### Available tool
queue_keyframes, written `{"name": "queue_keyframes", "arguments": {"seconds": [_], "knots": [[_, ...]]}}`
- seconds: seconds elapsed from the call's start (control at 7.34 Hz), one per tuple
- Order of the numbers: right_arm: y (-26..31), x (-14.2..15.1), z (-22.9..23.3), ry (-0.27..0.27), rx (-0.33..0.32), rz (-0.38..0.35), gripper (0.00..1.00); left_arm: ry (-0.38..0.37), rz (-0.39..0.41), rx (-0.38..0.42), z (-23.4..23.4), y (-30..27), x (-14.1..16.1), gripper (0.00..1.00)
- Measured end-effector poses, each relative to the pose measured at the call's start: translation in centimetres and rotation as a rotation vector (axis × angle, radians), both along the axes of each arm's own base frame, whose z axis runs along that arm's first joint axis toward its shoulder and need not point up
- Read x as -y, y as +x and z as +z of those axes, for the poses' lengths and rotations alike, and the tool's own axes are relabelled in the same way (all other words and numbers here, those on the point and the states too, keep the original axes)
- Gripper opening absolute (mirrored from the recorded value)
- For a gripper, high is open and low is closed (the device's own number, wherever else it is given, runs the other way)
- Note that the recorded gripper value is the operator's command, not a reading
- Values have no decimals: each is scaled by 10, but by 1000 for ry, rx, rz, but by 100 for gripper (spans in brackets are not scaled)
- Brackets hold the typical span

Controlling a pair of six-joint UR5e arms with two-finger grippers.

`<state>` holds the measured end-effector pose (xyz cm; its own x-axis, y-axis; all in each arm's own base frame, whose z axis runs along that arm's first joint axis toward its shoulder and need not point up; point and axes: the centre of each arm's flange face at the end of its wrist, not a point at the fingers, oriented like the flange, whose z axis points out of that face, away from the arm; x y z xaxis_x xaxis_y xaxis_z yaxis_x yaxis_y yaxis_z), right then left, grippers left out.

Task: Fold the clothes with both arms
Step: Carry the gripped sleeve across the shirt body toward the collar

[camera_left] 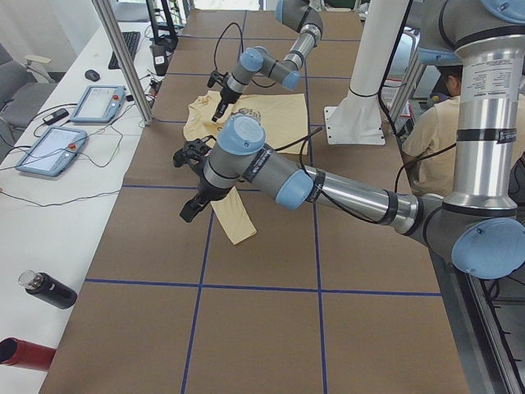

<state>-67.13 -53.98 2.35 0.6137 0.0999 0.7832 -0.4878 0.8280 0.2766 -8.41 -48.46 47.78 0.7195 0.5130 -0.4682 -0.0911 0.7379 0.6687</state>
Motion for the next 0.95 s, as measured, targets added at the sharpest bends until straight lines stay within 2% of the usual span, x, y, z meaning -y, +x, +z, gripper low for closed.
{"name": "queue_keyframes", "arguments": {"seconds": [0.27, 0.41, 0.54, 0.68, 0.82, 0.95], "knots": [[-3, 1, -24, -41, -18, 9, 100, 2, 0, 0, -1, 0, 0, 100], [5, 3, -38, -88, -60, -4, 100, 4, 1, 0, -2, 1, 0, 100], [23, 14, -42, -156, -100, -29, 100, 12, 10, 1, -4, 5, 1, 100], [48, 30, -32, -210, -124, -60, 100, 30, 39, 1, -6, 19, 3, 100], [81, 45, -7, -217, -136, -98, 100, 38, 78, -6, -8, 44, 6, 100], [127, 58, 28, -198, -136, -148, 100, 21, 97, -29, -10, 70, 8, 100]]}}
